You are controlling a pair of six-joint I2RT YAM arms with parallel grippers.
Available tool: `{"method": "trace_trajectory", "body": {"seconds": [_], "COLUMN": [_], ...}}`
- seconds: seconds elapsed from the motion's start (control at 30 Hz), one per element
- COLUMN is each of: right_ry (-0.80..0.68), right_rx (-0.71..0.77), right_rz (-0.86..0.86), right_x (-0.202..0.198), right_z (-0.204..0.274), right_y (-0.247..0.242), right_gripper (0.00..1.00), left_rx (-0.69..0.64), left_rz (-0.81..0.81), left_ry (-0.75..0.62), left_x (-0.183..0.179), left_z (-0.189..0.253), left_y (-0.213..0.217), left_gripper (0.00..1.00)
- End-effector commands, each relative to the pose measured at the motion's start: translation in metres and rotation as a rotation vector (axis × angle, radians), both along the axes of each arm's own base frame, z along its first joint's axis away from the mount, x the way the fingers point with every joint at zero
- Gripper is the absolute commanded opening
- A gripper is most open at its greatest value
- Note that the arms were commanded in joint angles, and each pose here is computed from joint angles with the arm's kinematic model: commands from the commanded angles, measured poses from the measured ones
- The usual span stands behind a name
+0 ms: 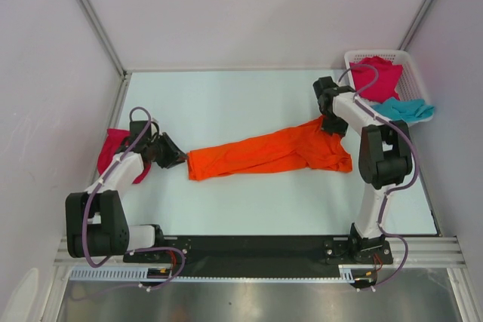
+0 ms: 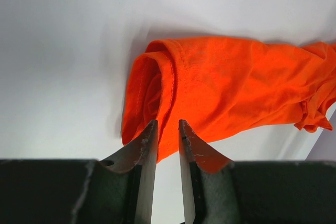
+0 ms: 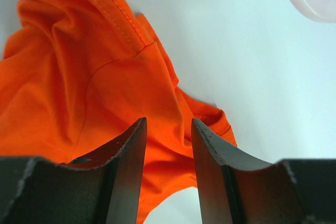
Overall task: Fold and stack the t-shirts
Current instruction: Rotate the tshirt 45 degrees
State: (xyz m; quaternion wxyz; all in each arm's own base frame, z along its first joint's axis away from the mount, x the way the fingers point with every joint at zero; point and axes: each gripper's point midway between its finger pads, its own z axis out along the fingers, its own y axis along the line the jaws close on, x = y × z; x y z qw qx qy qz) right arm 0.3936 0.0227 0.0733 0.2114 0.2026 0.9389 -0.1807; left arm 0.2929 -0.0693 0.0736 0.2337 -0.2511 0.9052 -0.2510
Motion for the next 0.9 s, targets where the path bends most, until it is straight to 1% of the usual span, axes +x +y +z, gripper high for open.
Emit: {"method": "trace_trajectory", "body": {"seconds": [0.0, 0.27, 0.37, 0.43, 0.47, 0.53, 0.57, 0.63, 0.87], "right_ry": [-0.001, 0.026, 0.02, 0.014, 0.013, 0.003, -0.01, -0.033, -0.099], "right_rx": [-0.021, -0.021, -0.018, -0.021, -0.024, -0.028, -0.037, -0.061, -0.213], "right_rz": [-0.004, 0.002, 0.008, 0.008, 0.01, 0.008, 0.005, -0.002, -0.058], "right_x": [0.005, 0.006, 0.008, 0.01, 0.011, 0.013, 0.015, 0.017, 0.029], "right_z": [-0.008, -0.026, -0.026, -0.024, -0.024, -0.021, -0.017, -0.01, 0.02], "right_y": [-0.007, -0.006, -0.005, -0.007, -0.006, -0.008, -0.009, -0.013, -0.038], "right_gripper": [0.45, 0.43, 0.37, 0.27, 0.19, 0.09, 0.01, 0.0, 0.0], "left_rx": [0.007, 0.012, 0.01, 0.012, 0.011, 0.014, 0.013, 0.013, 0.013], "left_rz": [-0.013, -0.01, -0.011, -0.008, -0.007, -0.006, -0.006, -0.006, -0.004], "left_ry": [-0.039, -0.035, -0.032, -0.031, -0.03, -0.031, -0.029, -0.029, -0.029], "left_x": [0.007, 0.008, 0.008, 0.009, 0.009, 0.009, 0.008, 0.008, 0.008], "left_z": [0.01, 0.009, 0.008, 0.008, 0.008, 0.008, 0.008, 0.007, 0.006], "left_y": [0.002, 0.004, 0.004, 0.005, 0.005, 0.006, 0.006, 0.006, 0.006], "left_gripper": [0.27, 0.27, 0.27, 0.27, 0.27, 0.28, 0.27, 0.27, 0.27]}}
